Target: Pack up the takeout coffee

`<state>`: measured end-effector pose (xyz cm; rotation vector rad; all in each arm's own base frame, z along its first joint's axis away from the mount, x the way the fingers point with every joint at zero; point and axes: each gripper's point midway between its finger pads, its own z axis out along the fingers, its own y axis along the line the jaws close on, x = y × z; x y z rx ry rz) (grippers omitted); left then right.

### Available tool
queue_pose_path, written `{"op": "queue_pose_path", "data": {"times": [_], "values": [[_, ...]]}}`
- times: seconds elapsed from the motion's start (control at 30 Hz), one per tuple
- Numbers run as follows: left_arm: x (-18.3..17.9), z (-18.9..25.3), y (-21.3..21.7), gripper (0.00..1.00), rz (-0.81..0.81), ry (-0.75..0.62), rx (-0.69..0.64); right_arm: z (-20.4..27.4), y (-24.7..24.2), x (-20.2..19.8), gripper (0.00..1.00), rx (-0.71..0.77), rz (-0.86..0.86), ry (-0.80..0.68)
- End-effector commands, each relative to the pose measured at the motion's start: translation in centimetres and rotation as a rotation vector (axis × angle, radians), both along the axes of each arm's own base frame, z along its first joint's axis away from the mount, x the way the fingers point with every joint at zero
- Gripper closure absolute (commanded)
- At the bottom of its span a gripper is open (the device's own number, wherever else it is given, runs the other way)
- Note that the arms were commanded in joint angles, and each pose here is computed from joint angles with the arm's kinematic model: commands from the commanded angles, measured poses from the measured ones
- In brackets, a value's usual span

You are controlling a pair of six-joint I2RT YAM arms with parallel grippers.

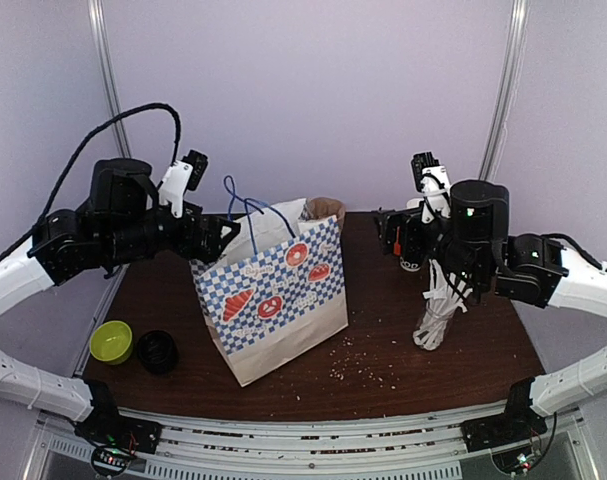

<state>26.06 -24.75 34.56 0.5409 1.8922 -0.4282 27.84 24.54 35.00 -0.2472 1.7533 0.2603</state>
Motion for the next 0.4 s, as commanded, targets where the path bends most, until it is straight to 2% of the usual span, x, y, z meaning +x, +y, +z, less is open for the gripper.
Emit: {"op": "queue_pose_path", "data": {"times": [0.0, 0.1, 0.2, 0.37], "values": [[1.2, 3.7, 4.3, 0.02, 0.227, -0.093, -0.078, 0.8, -1.6, 0.9, 0.00, 0.039, -0.098, 0.012], [1.2, 5.7, 7.7, 0.02, 0.392, -0.151, -0.192, 0.3, -4.2, 2.1, 0.00, 0.028, -0.268, 0.027], [1.2, 5.9, 8.8, 0.02, 0.444, -0.152, -0.219, 0.0, -6.4, 2.8, 0.00, 0.030, -0.405, 0.034], [1.5, 4.5, 8.7, 0.02, 0.470, -0.110, -0.227, 0.0, -7.5, 2.4, 0.00, 0.103, -0.415, 0.002]]}}
